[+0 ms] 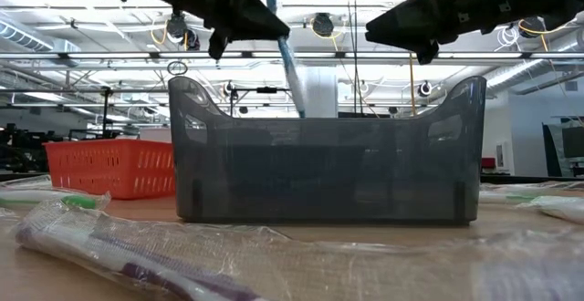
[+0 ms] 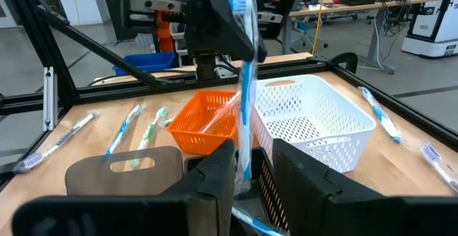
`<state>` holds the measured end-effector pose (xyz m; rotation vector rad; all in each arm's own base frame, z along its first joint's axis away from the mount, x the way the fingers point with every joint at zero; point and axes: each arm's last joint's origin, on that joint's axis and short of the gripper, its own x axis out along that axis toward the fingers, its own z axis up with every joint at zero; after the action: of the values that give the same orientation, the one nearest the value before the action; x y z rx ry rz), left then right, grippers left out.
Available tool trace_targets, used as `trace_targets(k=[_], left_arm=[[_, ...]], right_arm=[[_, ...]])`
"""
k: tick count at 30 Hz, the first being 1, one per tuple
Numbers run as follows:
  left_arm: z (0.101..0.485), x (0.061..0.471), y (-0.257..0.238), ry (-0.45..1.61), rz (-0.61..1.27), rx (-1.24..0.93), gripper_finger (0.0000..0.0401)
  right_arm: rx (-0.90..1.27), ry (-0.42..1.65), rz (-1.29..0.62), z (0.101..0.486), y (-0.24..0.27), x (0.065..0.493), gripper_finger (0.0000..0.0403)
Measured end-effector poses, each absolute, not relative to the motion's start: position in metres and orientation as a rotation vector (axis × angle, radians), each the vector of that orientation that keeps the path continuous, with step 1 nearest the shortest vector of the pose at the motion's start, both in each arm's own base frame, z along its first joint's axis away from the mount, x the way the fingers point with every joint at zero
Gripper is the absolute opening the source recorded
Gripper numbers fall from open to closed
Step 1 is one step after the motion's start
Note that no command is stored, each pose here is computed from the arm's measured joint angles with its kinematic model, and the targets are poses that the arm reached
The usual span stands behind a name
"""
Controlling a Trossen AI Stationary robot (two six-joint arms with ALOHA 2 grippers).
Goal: Pick & Place Toothbrushes
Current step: Put the middle right blue toothbrush into the black basket
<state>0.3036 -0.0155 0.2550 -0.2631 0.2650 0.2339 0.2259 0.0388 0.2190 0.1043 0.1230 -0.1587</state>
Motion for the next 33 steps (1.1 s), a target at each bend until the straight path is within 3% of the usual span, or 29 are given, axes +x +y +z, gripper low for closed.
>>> trace_targets(k=[10, 33], left_arm=[[0.297, 0.306, -0.016, 0.519, 0.272, -0.229, 0.0003], [0.273, 0.353, 0.003, 0.739, 0.252, -0.322, 0.0003]], right_arm=[[0.101, 0.134, -0.159, 0.218, 0.039, 0.226, 0.0087], [0.102, 0.164, -0.161, 0.215, 0.039, 0.225, 0.0086]])
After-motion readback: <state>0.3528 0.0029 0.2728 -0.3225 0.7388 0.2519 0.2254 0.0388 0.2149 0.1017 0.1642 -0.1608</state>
